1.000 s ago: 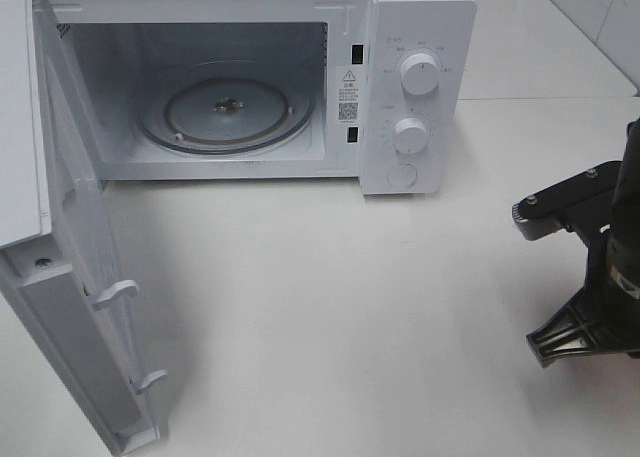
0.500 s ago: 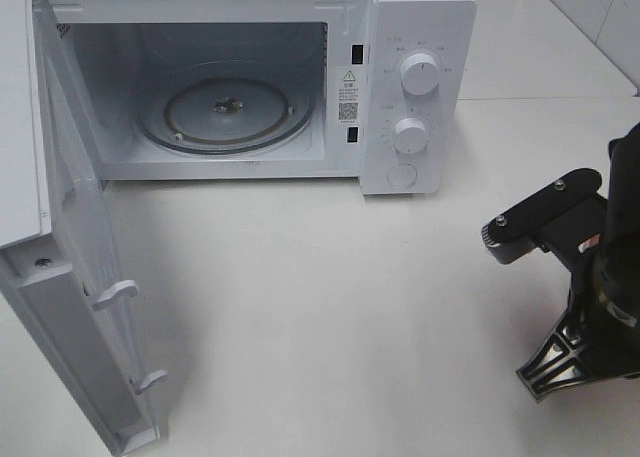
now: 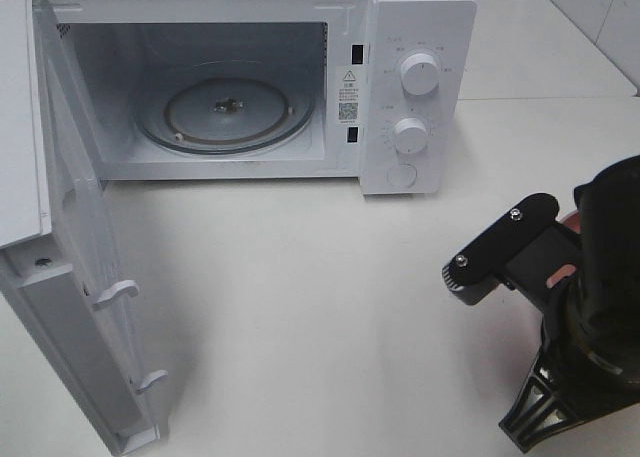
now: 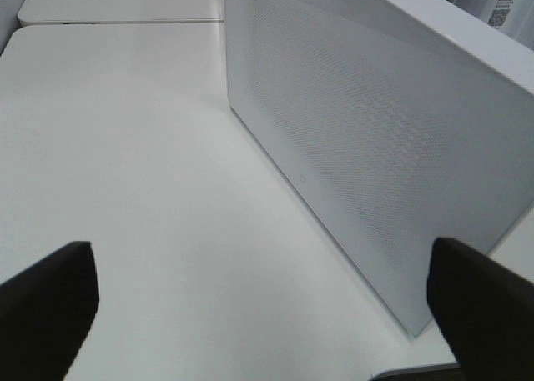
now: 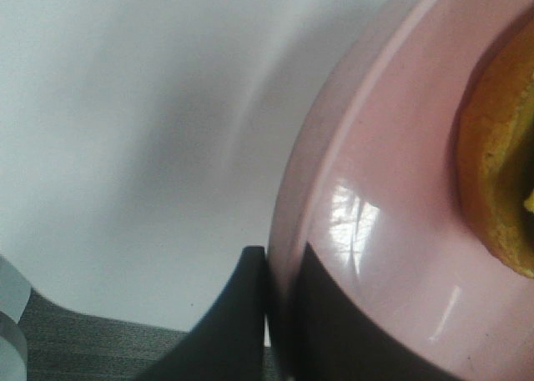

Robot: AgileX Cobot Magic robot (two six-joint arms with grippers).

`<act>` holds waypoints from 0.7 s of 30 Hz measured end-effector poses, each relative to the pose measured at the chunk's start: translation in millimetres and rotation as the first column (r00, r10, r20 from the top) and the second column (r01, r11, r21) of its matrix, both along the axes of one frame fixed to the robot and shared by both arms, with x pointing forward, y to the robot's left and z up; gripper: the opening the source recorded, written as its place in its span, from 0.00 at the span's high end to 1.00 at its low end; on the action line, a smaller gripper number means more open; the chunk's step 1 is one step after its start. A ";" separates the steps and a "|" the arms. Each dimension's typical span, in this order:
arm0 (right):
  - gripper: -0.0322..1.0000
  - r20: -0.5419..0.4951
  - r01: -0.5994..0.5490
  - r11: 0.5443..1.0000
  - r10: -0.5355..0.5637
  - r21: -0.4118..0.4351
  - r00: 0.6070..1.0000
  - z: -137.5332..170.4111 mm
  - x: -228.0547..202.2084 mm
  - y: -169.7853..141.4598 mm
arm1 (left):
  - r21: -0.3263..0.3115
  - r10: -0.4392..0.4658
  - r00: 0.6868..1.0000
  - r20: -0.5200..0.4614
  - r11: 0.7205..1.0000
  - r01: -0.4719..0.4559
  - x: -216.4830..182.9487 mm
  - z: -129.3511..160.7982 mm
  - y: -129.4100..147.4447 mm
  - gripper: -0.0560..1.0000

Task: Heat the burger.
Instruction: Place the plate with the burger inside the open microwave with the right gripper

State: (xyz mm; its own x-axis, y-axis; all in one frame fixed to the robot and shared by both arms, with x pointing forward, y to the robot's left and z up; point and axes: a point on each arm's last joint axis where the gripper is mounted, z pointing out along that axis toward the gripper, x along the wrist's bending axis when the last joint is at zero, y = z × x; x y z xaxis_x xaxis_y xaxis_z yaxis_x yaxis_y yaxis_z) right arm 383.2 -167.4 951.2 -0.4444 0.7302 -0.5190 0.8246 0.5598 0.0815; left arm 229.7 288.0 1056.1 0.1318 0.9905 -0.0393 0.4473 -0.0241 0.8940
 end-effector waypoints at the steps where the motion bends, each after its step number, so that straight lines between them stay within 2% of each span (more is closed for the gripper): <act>1: 0.93 0.000 0.000 1.000 0.000 0.000 1.000 0.0 0.0 0.0 | 0.000 0.000 1.000 0.000 1.000 0.000 0.0 0.0 0.0 0.00; 21: 0.93 -0.001 -0.229 0.973 0.229 -0.016 0.973 0.5 -36.6 29.4 | 0.000 0.000 1.000 0.000 1.000 0.000 0.0 0.0 0.0 0.00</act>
